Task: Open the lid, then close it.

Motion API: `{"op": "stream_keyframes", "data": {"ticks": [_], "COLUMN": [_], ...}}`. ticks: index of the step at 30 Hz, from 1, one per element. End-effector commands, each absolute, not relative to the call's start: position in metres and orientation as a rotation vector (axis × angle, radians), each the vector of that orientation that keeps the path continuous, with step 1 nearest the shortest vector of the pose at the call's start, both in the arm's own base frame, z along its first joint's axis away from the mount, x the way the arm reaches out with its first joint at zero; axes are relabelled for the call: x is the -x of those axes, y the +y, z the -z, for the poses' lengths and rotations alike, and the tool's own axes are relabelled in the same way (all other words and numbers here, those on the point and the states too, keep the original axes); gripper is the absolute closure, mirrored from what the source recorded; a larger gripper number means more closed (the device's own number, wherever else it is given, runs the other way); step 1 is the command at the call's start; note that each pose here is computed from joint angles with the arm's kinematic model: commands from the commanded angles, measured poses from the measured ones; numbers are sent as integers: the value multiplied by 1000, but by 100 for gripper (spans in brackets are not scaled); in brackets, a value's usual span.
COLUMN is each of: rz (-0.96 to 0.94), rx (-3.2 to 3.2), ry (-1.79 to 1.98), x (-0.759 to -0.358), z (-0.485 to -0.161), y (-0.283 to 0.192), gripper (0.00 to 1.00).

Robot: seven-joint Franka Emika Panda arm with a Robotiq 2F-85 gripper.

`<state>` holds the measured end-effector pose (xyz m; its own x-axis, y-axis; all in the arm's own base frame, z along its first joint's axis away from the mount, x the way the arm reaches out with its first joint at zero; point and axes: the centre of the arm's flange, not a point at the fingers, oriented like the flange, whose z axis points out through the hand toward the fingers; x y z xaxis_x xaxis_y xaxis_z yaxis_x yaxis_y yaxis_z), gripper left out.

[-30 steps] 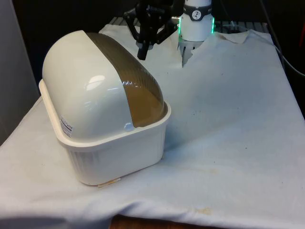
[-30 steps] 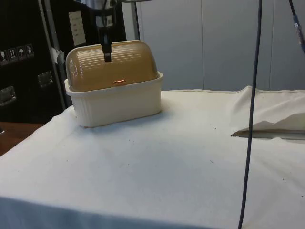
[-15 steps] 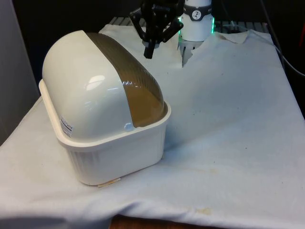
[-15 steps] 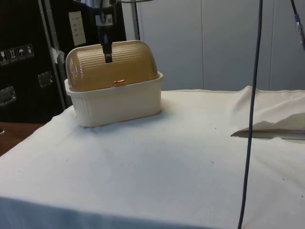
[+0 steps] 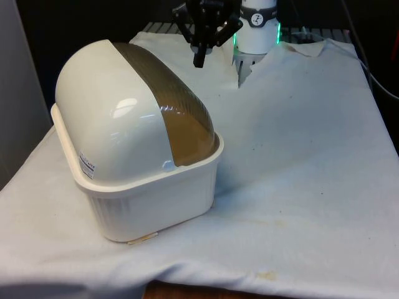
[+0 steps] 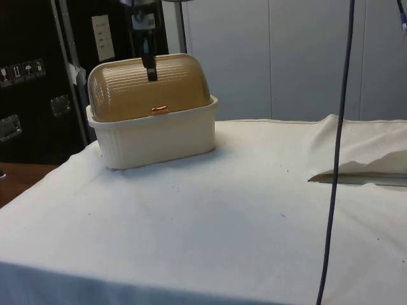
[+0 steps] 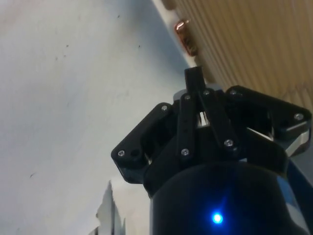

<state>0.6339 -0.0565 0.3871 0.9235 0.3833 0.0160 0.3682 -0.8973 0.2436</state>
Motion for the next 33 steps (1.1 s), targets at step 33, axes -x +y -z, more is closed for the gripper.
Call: {"op": "stream_keyframes", "data": {"ticks": [33], "rz": [-27], "rx": [-3089], "ry": [435], "x": [-590], "z": [-389], "y": [-39], "gripper": [100]}}
